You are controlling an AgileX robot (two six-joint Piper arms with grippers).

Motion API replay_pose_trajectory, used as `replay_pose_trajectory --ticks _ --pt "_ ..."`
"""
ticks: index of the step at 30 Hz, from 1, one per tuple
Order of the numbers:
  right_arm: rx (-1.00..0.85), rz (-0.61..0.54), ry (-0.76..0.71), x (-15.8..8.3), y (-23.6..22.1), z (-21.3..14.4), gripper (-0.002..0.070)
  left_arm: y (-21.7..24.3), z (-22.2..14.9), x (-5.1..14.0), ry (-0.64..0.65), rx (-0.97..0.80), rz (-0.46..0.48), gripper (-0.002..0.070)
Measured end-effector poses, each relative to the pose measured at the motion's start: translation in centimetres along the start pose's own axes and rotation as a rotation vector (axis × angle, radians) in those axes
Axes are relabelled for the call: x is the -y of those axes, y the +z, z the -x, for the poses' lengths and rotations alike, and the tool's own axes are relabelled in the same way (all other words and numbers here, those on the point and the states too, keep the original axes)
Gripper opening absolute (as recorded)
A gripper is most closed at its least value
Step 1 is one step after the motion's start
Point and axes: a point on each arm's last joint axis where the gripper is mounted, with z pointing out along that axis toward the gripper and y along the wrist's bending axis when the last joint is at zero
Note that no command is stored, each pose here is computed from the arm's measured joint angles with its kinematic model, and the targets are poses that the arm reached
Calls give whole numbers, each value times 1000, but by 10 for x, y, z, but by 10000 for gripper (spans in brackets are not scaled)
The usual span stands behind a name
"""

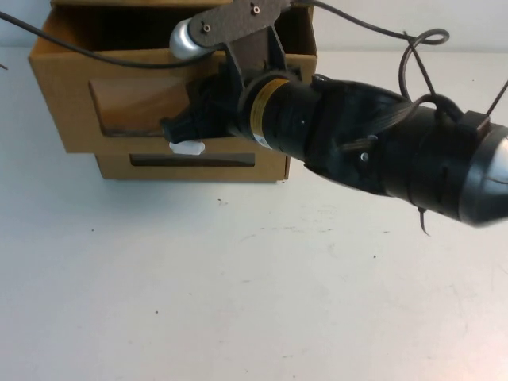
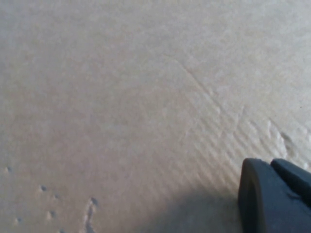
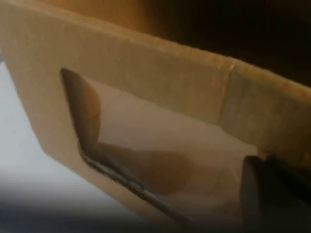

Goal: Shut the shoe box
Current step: Close the shoe box with your right arm

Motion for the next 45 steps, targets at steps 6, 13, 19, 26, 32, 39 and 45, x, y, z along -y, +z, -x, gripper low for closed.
replay_pose_trajectory --ticks 6,13,19,26,32,39,45 --pt "14 -20 15 14 20 1 -12 0 0 0 4 -1 3 -2" --pt "-8 -35 78 16 12 0 -11 0 0 0 4 -5 1 -2" --pt "15 0 47 5 -11 9 -11 0 0 0 3 -5 -1 -2" --pt "49 29 29 8 -5 9 -11 0 0 0 2 -5 -2 -2" --pt "62 16 34 20 8 9 -11 0 0 0 2 -5 -2 -2" --pt "101 8 30 23 25 20 -12 0 0 0 2 -5 -2 -2" --pt "117 -10 36 36 47 19 -12 0 0 0 2 -5 -2 -2"
